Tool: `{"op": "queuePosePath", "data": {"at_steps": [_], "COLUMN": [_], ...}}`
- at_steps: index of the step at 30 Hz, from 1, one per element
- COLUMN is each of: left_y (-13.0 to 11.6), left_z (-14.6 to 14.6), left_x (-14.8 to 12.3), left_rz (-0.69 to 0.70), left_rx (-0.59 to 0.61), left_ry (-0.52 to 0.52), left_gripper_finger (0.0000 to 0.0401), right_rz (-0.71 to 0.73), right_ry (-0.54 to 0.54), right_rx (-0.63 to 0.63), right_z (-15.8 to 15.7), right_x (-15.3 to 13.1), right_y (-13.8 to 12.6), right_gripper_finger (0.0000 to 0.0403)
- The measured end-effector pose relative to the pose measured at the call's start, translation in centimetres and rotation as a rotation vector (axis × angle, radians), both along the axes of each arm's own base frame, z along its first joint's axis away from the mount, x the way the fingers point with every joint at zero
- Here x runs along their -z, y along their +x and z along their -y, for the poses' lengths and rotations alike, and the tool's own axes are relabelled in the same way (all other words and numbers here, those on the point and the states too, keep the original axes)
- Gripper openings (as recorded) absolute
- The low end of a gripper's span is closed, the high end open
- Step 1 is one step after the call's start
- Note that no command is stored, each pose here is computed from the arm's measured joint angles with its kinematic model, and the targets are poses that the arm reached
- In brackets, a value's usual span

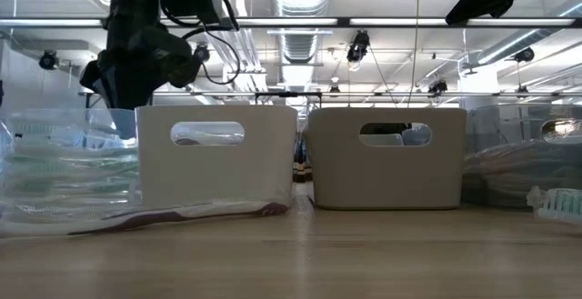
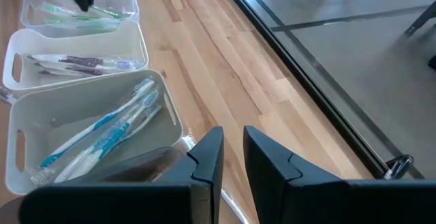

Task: Pick & Place Toothbrushes
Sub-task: Put the green toothbrush into the transparent bin

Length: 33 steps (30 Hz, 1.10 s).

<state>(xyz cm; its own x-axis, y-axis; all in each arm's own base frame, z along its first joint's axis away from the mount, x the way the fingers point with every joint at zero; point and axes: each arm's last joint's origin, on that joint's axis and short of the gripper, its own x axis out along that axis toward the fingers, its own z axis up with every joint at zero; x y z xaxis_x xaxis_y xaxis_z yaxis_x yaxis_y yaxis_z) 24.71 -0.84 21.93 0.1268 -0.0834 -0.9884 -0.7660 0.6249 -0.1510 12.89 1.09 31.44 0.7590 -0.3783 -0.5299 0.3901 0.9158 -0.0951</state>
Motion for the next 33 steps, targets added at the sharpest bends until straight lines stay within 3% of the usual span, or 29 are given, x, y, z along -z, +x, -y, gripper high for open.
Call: {"op": "queuePosePath", "data": {"at_steps": [17, 33], "left_y": [-0.3, 0.9], "left_z": [-0.8, -0.8], "left_x": [2.2, 0.5], "left_rz": [0.026, 0.112], "left_rx": [-0.016, 0.051], "left_ry": [-0.038, -0.036], "left_gripper_finger": [0.0038, 0.0146], "right_rz": [0.000, 0.000], "right_ry": [-0.001, -0.001], "right_rx": [0.000, 0.000], "right_z": [0.0, 0.0], "right_x": [0.0, 0.0], "right_y": [0.0, 0.0], "right_gripper_finger": [0.0052, 0.0052]}}
